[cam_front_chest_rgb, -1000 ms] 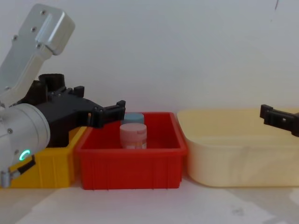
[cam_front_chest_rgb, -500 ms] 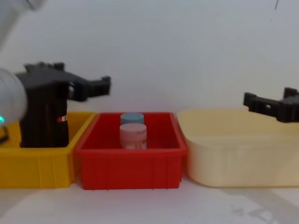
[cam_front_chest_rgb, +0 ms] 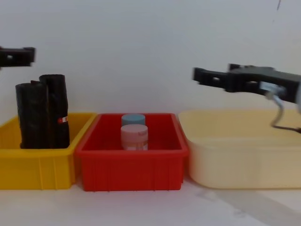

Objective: Pick up the garbage bag with the one hand and transfer it to the other hand.

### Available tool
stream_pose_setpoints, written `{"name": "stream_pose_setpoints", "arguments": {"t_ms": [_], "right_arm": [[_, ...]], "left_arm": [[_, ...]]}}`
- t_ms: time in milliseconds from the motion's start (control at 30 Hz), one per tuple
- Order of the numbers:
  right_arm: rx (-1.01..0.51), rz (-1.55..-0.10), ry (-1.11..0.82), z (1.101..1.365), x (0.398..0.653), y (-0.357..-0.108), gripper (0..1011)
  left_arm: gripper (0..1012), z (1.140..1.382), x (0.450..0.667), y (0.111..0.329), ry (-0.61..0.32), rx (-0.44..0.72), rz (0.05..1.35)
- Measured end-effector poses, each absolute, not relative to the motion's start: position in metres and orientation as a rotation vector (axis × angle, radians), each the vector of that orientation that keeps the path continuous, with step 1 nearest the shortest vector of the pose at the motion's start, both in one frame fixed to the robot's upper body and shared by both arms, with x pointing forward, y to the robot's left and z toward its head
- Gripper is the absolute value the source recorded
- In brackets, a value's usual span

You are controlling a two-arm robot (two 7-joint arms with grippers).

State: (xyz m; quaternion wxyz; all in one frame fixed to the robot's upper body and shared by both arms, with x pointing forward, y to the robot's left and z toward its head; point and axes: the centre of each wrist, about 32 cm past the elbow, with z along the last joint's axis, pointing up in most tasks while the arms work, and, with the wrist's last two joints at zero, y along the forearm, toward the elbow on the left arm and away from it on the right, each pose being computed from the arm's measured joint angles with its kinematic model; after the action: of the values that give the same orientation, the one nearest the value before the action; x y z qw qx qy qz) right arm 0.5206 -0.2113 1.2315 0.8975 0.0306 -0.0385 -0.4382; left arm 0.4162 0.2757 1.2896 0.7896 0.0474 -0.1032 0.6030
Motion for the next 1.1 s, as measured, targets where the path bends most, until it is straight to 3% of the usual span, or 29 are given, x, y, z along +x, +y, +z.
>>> {"name": "stream_pose_setpoints", "arguments": {"t_ms": [433,1100], "right_arm": [[0.009,-0.796,-0.069,1.256,0.566,-0.164,1000],[-0.068,-0.738,-0.038,1.261,0.582,-0.143,1000]], "left_arm": [[1001,1.293,0.438,0.318,-0.208,0.088,1.234],[1001,1.27,0.477,0.34,-0.159,0.07,1.177]]}}
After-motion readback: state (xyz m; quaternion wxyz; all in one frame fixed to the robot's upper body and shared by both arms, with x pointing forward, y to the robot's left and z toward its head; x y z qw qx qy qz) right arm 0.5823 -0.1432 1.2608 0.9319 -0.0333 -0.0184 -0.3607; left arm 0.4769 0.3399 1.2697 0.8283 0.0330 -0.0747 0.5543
